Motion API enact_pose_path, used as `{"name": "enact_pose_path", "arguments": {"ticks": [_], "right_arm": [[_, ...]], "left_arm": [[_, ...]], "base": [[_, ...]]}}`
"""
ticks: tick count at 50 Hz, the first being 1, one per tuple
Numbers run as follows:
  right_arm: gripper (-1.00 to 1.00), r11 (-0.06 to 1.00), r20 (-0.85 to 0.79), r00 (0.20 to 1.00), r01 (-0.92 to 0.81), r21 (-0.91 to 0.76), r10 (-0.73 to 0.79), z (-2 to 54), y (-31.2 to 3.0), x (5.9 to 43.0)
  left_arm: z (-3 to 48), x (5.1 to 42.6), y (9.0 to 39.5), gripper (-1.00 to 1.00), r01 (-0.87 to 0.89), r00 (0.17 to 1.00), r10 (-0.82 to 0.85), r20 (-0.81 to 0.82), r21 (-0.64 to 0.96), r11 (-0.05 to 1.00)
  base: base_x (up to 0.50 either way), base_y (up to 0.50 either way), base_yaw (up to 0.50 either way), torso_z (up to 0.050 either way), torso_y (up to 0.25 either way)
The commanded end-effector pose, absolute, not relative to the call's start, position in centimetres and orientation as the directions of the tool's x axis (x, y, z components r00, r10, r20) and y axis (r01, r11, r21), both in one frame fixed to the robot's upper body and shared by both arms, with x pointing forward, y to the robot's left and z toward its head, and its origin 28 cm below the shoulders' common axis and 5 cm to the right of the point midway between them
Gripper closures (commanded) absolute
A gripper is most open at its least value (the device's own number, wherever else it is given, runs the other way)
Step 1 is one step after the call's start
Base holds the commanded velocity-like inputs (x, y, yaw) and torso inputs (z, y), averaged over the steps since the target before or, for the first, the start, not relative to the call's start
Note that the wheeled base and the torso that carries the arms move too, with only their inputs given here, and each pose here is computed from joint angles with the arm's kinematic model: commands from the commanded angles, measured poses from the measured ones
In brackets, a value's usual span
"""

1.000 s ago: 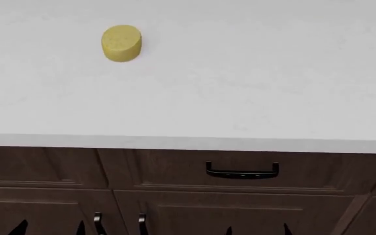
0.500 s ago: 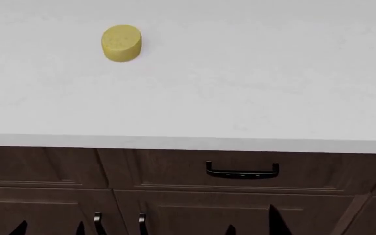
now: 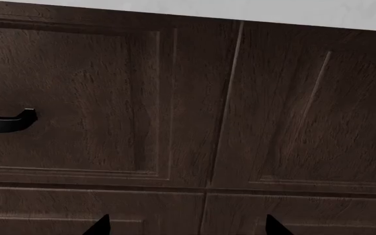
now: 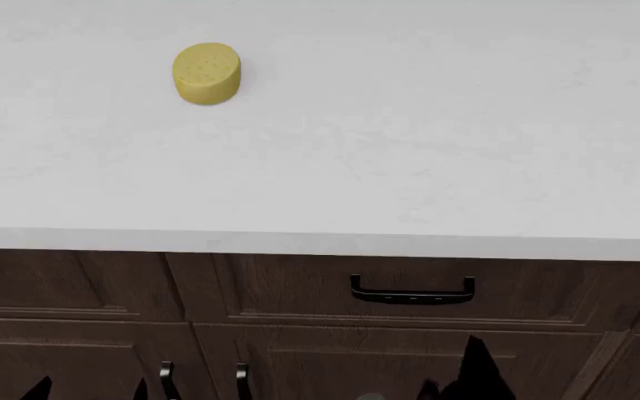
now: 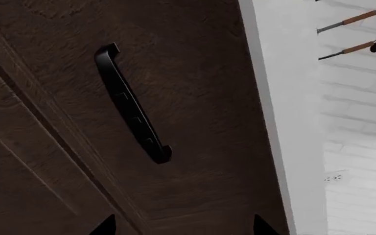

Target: Open the right drawer.

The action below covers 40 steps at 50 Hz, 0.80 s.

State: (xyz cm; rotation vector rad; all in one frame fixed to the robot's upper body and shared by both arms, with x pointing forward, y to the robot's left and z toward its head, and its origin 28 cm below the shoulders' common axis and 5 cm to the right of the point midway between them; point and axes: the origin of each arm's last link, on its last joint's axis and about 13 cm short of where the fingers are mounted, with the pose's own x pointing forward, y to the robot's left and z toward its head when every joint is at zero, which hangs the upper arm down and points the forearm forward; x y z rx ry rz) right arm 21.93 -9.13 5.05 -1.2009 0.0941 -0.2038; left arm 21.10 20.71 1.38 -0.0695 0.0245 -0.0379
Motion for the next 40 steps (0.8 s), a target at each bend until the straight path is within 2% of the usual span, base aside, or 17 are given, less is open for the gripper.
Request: {"name": "enact_pose_path", "arguments": {"ticks": [1,2,3,4,8,20,28,32,40], "right_arm": [[-1.00,0.224,0.076,0.975,0.123,-0.967,-0.210,5.2,-9.0,22.1],[-1.00,0.196,0.089,0.973,0.132,-0.972,-0.213,5.2,-9.0,22.1],[-1.00,0.119,0.089,0.975,0.115,-0.986,-0.202,5.1,-8.9,22.2],[-1.00,0.146,0.093,0.976,0.123,-0.982,-0.199,5.3,-8.8,22.3],[-1.00,0.025,0.119,0.979,0.125,-0.992,-0.167,5.6,-8.5,22.9],[-1.00,-0.039,0.121,0.984,0.117,-0.992,-0.131,6.1,-7.9,24.9],[-1.00,-0.012,0.108,0.983,0.108,-0.994,-0.148,5.3,-8.0,26.1],[-1.00,-0.097,0.109,0.983,0.095,-0.991,-0.148,4.6,-8.1,26.7],[-1.00,-0.119,0.103,0.985,0.087,-0.989,-0.137,3.8,-8.0,27.2]], "left_arm": [[1.4,21.1,20.7,-1.00,0.037,0.999,-0.039,-0.021,-0.073,0.997],[1.4,21.1,20.7,-1.00,0.036,0.999,-0.038,-0.020,-0.074,0.997],[1.5,21.1,20.7,-1.00,0.035,0.999,-0.037,-0.020,-0.076,0.997],[1.5,21.1,20.7,-1.00,0.035,0.999,-0.037,-0.021,-0.075,0.997],[1.5,21.1,20.7,-1.00,0.038,0.999,-0.040,-0.021,-0.071,0.997],[1.5,21.1,20.7,-1.00,0.038,0.999,-0.040,-0.021,-0.069,0.997],[1.4,21.1,20.6,-1.00,0.046,0.998,-0.048,-0.030,-0.054,0.997],[1.5,21.1,20.5,-1.00,0.048,0.998,-0.050,-0.033,-0.047,0.998],[1.2,21.2,20.6,-1.00,0.047,0.998,-0.049,-0.034,-0.046,0.998]], "base": [[0.00,0.00,0.00,0.000,0.000],[0.00,0.00,0.00,0.000,0.000],[0.00,0.00,0.00,0.000,0.000],[0.00,0.00,0.00,0.000,0.000],[0.00,0.00,0.00,0.000,0.000],[0.00,0.00,0.00,0.000,0.000],[0.00,0.00,0.00,0.000,0.000],[0.00,0.00,0.00,0.000,0.000],[0.00,0.00,0.00,0.000,0.000]]}}
